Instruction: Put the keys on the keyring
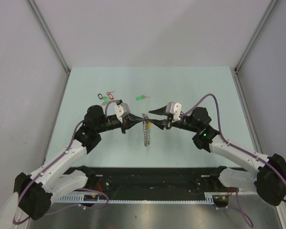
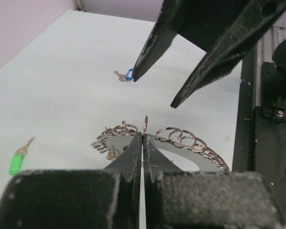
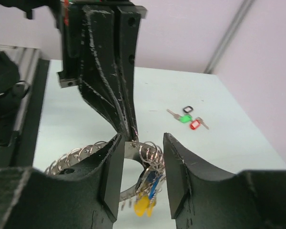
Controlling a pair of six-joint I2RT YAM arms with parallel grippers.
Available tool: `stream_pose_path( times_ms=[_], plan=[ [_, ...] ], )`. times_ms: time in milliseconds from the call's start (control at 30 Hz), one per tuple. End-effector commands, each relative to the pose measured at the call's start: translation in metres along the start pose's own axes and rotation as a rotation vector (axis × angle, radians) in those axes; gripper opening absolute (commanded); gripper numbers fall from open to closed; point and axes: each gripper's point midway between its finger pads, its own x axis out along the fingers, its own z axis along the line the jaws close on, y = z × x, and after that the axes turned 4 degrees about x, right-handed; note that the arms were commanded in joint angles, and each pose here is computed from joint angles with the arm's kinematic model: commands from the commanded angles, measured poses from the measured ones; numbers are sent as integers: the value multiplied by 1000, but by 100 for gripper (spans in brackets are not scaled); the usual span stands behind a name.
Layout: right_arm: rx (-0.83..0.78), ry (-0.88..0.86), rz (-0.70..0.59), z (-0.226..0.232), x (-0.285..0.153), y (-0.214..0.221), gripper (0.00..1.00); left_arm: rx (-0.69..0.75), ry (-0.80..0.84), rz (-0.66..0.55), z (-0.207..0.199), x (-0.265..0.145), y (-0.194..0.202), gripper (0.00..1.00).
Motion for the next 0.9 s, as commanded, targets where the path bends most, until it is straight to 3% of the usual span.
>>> stream_pose_path(
  times_ms=[0, 333, 867],
  plan=[
    [-69, 215, 39, -23, 5, 1, 43, 45, -120, -62, 15, -8, -33, 0],
    [-131, 355, 2, -28, 19, 6, 41, 34, -223, -53, 27, -18, -37, 1],
    [-128, 320, -29, -13, 34, 9, 34, 18, -230, -58, 27, -19, -40, 0]
  ],
)
